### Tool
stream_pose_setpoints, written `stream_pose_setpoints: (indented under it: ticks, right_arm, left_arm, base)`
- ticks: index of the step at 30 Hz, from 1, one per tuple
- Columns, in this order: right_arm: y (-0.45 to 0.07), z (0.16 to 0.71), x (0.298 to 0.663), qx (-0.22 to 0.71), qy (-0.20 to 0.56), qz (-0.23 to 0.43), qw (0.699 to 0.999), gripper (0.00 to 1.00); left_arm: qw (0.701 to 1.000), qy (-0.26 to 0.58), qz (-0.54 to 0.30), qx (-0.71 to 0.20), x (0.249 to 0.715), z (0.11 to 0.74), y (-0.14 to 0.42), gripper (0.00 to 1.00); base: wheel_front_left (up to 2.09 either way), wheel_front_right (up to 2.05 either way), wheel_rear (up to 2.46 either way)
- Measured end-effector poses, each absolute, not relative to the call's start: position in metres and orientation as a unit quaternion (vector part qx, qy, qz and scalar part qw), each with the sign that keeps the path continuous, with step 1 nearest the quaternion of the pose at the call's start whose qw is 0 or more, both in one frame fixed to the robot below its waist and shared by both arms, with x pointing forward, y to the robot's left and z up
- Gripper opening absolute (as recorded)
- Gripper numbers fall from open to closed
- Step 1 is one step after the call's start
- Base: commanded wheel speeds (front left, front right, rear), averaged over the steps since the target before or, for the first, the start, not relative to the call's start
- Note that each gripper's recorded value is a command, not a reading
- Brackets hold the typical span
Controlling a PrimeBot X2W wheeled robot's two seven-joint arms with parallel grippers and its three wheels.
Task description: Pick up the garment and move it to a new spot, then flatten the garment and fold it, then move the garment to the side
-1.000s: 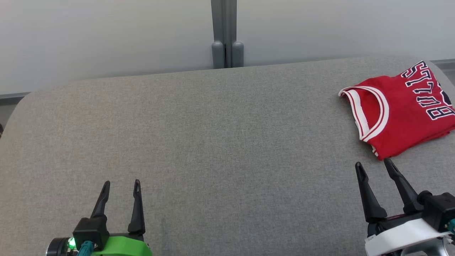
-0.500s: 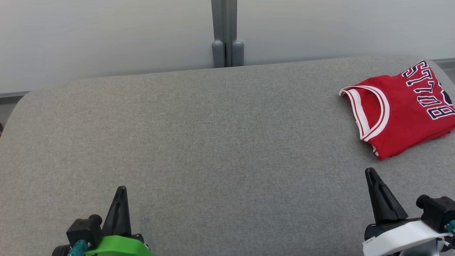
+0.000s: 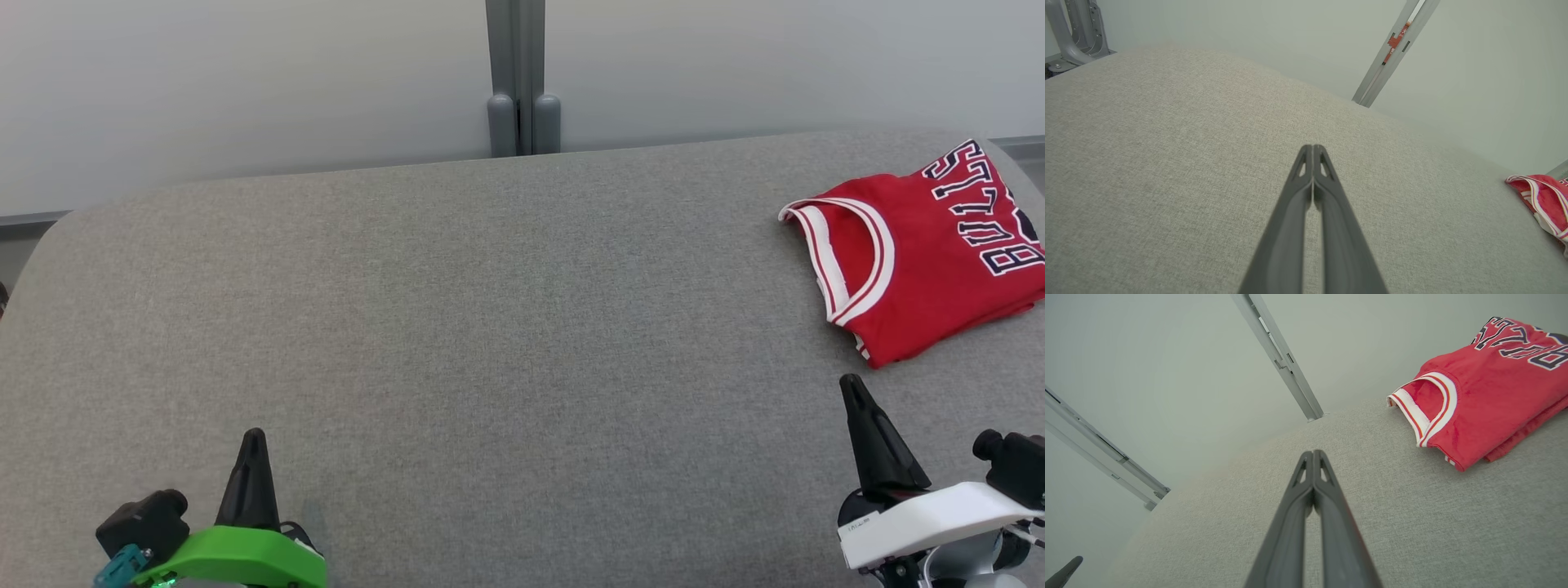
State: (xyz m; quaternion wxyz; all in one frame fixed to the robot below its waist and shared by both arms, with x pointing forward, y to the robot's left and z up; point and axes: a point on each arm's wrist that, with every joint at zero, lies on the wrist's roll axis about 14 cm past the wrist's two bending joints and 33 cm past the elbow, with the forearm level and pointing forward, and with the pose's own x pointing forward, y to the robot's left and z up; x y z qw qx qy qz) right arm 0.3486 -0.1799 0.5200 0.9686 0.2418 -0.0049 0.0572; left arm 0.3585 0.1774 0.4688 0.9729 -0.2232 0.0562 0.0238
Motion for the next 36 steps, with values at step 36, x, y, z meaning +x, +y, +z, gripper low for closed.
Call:
stream_pose_setpoints:
  ticks: [36]
  right_arm:
    - [-0.186,0.518,0.368,0.474,-0.001,0.042,0.879,0.0]
  left_arm:
    - [0.885,0.055,0.048,-0.46,0.373,0.482,0.191,0.0]
  base:
    - [0.0,0.0,0.0]
